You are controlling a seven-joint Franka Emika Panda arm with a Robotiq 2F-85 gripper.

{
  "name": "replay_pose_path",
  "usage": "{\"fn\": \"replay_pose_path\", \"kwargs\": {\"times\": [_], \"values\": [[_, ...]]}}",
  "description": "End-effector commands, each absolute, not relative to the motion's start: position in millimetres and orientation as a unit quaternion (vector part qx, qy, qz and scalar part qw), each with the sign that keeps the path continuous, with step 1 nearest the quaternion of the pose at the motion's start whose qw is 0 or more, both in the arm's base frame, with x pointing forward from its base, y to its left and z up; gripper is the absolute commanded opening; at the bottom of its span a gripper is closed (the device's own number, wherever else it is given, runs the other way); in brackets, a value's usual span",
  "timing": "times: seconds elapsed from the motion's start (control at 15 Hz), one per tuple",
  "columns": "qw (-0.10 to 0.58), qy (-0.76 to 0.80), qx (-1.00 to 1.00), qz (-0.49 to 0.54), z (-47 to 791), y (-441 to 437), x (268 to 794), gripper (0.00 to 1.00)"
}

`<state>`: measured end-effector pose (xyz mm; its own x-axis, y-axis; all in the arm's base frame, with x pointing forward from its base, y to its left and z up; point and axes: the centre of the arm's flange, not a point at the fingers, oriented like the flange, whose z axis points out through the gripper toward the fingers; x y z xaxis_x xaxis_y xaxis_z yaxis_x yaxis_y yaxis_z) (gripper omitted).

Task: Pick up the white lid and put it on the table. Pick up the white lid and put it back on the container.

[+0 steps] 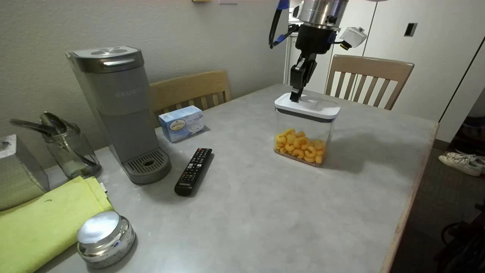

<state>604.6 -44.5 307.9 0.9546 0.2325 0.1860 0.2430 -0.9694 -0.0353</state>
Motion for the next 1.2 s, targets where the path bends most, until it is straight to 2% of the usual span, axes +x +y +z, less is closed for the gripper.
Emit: {"fn": "replay_pose_path", "kwargs": {"times": [0.0,0.07,0.2,0.8,1.13], "values": [[0.04,-0.12,-0.988,-0.085,300.2,-49.7,608.0,0.33],[0.04,-0.12,-0.988,-0.085,299.7,-50.0,607.9,0.29],[0.04,-0.12,-0.988,-0.085,299.8,-50.0,607.4,0.36],[0.04,-0.117,-0.989,-0.082,303.4,-51.2,602.7,0.98],[0.04,-0.111,-0.99,-0.078,306.2,-52.4,599.2,1.0]]}}
